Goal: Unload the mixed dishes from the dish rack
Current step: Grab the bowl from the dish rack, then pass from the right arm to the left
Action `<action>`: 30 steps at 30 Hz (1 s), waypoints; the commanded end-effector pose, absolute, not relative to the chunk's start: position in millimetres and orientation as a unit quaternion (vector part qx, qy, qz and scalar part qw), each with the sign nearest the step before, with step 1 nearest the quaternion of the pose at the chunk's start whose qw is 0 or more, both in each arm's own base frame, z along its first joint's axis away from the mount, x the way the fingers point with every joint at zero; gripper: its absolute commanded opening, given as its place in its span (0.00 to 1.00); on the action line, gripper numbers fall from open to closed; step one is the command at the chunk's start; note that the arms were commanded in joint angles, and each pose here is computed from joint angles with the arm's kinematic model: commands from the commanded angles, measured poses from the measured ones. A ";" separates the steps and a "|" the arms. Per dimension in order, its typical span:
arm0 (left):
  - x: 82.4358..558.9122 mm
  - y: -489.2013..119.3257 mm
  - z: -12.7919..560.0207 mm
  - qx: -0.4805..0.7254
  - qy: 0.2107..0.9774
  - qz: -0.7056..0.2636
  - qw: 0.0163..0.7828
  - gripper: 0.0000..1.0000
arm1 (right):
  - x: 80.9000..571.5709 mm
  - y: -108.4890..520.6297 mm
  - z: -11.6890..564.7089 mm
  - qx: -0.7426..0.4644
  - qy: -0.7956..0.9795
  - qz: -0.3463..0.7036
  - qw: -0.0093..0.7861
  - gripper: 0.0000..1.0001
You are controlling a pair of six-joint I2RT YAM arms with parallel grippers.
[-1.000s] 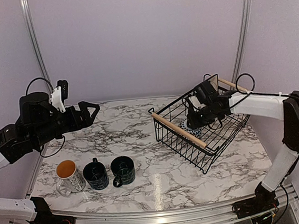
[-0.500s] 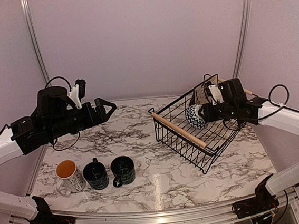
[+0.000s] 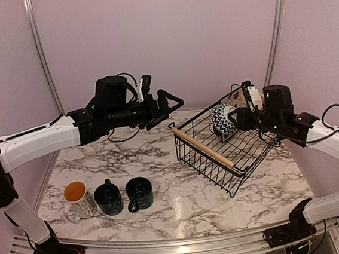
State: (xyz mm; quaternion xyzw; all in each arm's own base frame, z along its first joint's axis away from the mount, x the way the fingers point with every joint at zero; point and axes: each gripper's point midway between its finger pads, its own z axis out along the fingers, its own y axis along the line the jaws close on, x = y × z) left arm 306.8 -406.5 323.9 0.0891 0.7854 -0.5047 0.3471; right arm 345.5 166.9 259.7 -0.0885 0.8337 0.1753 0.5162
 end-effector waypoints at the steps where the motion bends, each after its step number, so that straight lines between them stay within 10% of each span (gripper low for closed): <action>1: 311.0 -454.7 340.8 0.125 0.741 -0.586 0.302 0.99 | 339.9 173.7 302.8 -0.090 0.793 0.223 0.560 0.27; 16: 333.7 -530.9 337.1 0.117 0.640 -0.732 0.201 0.95 | 312.6 198.1 348.3 -0.121 0.748 0.332 0.562 0.28; 30: 305.5 -525.9 353.2 0.116 0.549 -0.819 0.120 0.60 | 301.3 213.3 358.1 -0.133 0.723 0.396 0.550 0.28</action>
